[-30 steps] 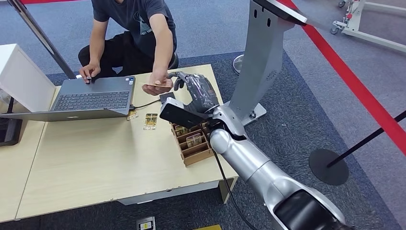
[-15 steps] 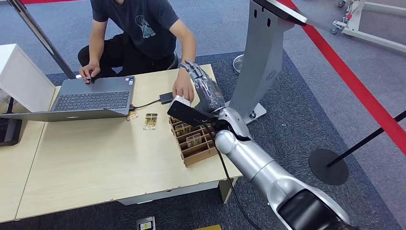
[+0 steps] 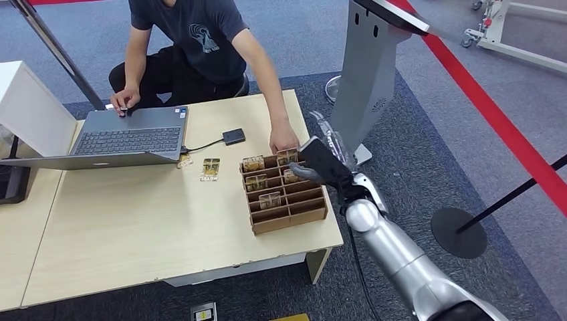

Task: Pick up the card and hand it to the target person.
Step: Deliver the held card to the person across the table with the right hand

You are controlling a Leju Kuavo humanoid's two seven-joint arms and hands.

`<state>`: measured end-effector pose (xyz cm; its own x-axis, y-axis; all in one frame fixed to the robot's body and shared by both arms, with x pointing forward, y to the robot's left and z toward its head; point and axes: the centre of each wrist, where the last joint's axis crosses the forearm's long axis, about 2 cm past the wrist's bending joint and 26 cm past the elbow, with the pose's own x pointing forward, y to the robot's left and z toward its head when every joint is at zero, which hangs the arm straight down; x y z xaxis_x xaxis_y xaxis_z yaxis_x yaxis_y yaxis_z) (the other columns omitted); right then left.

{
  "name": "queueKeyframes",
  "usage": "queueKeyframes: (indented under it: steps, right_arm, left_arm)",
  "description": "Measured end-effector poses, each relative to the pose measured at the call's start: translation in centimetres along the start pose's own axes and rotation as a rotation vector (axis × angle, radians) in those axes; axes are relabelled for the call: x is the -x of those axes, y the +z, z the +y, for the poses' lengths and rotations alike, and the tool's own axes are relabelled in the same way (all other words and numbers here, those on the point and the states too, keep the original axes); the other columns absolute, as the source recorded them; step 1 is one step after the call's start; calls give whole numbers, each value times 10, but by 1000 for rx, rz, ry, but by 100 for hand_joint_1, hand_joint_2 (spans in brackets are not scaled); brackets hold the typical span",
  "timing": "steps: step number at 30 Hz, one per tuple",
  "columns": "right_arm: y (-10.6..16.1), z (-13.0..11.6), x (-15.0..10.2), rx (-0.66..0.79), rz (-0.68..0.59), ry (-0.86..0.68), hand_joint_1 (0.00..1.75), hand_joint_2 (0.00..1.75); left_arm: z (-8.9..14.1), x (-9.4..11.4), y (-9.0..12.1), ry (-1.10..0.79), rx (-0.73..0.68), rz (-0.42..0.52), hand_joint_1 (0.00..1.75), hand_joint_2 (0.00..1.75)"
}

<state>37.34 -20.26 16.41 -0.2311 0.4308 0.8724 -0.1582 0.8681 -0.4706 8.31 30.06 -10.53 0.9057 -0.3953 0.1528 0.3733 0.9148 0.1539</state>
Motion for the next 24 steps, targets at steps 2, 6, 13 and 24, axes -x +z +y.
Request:
queueKeyframes:
  steps: [2,6,13,24]
  right_arm:
    - [16,-9,11,3,47,-16,0,175]
    - [51,-24,31,-11,148,-22,0,175]
    - [90,-44,36,-43,198,13,0,175]
    - [103,-56,12,-61,106,20,0,175]
  left_arm:
    - [0,4,0,1,-2,3,0,0]
    - [1,7,0,-2,-9,1,0,0]
    - [4,4,0,-1,-29,-6,0,0]
    - [12,-10,0,-14,-46,-13,0,0]
